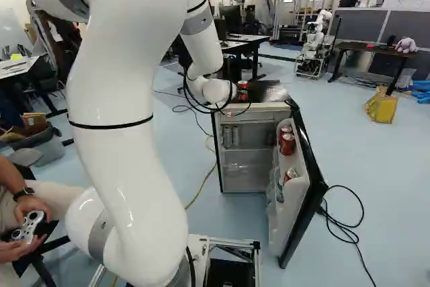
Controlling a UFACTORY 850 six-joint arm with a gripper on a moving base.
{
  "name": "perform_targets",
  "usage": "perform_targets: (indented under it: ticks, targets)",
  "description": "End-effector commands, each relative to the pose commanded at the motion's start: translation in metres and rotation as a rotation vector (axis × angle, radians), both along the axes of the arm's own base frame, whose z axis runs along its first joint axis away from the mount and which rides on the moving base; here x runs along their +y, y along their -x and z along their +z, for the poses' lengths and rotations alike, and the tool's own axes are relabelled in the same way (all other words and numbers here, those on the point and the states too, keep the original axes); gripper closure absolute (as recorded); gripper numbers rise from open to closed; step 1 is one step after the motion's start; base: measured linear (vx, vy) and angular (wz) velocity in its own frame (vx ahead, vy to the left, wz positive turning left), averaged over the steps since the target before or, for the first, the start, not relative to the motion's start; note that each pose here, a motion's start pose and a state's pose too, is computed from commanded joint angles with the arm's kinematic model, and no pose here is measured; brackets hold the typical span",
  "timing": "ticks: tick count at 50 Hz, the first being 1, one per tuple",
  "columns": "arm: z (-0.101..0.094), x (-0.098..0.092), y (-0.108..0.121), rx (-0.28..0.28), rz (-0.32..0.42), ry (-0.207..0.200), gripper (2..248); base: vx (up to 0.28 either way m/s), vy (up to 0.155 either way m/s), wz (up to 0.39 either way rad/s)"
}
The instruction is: Grab a drink from the fridge
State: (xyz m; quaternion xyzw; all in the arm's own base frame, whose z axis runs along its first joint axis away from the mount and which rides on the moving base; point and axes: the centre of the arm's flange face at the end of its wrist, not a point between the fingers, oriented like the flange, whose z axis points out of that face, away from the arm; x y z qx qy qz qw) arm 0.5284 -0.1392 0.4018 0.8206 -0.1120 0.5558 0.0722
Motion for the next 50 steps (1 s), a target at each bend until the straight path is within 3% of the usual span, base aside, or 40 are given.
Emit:
perform_targets:
  ticks: [4, 5, 9, 10, 14, 15, 32, 50]
  targets:
    - [0.0, 0.0, 0.0, 0.0, 0.0, 0.0, 91, 0.0, 0.0, 0.0]
    - [0.0, 0.0, 0.0, 0.0, 0.0, 0.0, 55, 0.0, 0.0, 0.0]
    - [0.0, 0.0, 0.001, 0.0, 0.0, 0.0, 55, 0.0, 0.0, 0.0]
    - [0.0, 0.0, 0.001, 0.0, 0.0, 0.0, 18, 0.0, 0.0, 0.0]
    - [0.0, 0.001, 0.004, 0.002, -0.001, -0.001, 18, 0.0, 0.0, 0.0]
    - [0.0, 0.001, 0.006, 0.003, -0.001, -0.001, 3, 0.0, 0.0, 0.0]
    - [0.003, 0.01, 0.037, 0.014, 0.001, -0.004, 3, 0.0, 0.0, 0.0]
    - [0.021, 0.012, 0.076, -0.006, -0.017, 0.001, 3, 0.0, 0.0, 0.0]
